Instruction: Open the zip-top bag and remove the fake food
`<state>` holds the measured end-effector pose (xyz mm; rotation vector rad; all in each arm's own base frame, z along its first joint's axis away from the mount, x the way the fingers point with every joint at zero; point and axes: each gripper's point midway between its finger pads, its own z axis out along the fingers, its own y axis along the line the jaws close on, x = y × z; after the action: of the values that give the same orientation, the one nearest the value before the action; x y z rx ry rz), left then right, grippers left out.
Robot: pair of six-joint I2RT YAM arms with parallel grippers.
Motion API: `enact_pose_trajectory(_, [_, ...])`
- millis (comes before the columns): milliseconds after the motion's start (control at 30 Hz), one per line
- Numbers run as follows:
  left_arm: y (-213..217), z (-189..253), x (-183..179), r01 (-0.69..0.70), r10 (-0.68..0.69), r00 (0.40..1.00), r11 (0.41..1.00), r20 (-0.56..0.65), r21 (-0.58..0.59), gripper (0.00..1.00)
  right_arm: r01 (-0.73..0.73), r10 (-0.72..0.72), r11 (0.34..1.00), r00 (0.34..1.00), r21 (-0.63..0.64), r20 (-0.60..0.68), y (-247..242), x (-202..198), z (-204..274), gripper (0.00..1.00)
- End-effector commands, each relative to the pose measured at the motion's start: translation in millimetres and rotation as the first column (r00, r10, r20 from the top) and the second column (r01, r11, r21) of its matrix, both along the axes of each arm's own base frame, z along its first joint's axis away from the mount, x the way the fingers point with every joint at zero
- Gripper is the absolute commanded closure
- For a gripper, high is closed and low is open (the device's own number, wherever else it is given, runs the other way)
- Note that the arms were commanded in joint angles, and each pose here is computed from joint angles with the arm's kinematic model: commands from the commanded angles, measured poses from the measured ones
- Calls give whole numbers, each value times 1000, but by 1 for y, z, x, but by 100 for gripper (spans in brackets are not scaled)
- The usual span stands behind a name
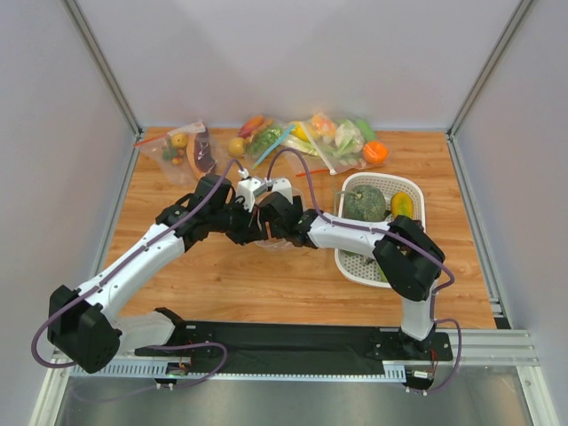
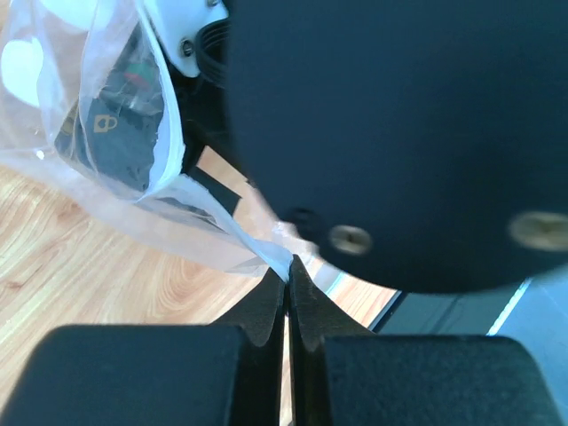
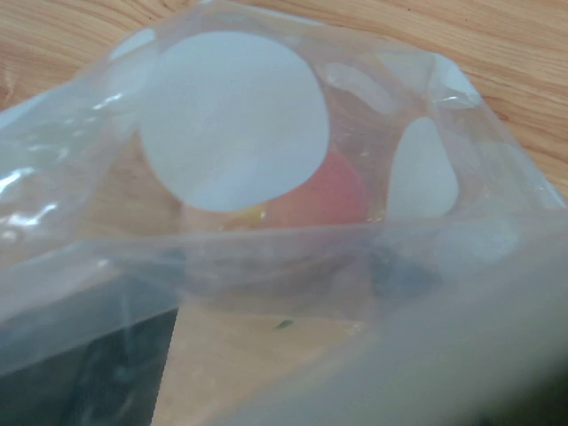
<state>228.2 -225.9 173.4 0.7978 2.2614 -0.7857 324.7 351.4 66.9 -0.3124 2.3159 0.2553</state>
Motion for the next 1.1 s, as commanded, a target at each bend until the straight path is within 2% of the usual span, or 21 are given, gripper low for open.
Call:
enact_pose_trajectory(0, [-6, 14, 2, 26, -26, 999, 999, 33, -20, 100, 54, -55, 998, 996, 11, 76, -1, 22, -2, 14])
enact_pose_trajectory(233, [-7, 13, 1, 29, -29, 999, 999, 32, -19, 100, 48, -51, 998, 996, 44, 75, 3, 30, -20, 16])
enact_pose_trajectory(433, [-6, 13, 3, 23, -22, 999, 1000, 32, -12, 100, 25, -34, 996, 994, 88, 101, 4, 27, -5, 42])
enact_pose_trajectory(533, [-5, 11, 4, 16, -16, 999, 1000, 29, -3, 100, 0, -12, 994, 994, 113, 106, 5, 21, 11, 49])
enact_pose_trajectory(767, [-3, 8, 6, -1, 0, 1000, 1000, 22, 15, 100, -91, 78, 984, 993, 150, 91, 16, -5, 47, 51])
enact_pose_trajectory(1067, [-1, 10, 7, -10, 9, 999, 1000, 35, 17, 100, -171, 168, 973, 985, 156, 30, 28, -31, 61, 52])
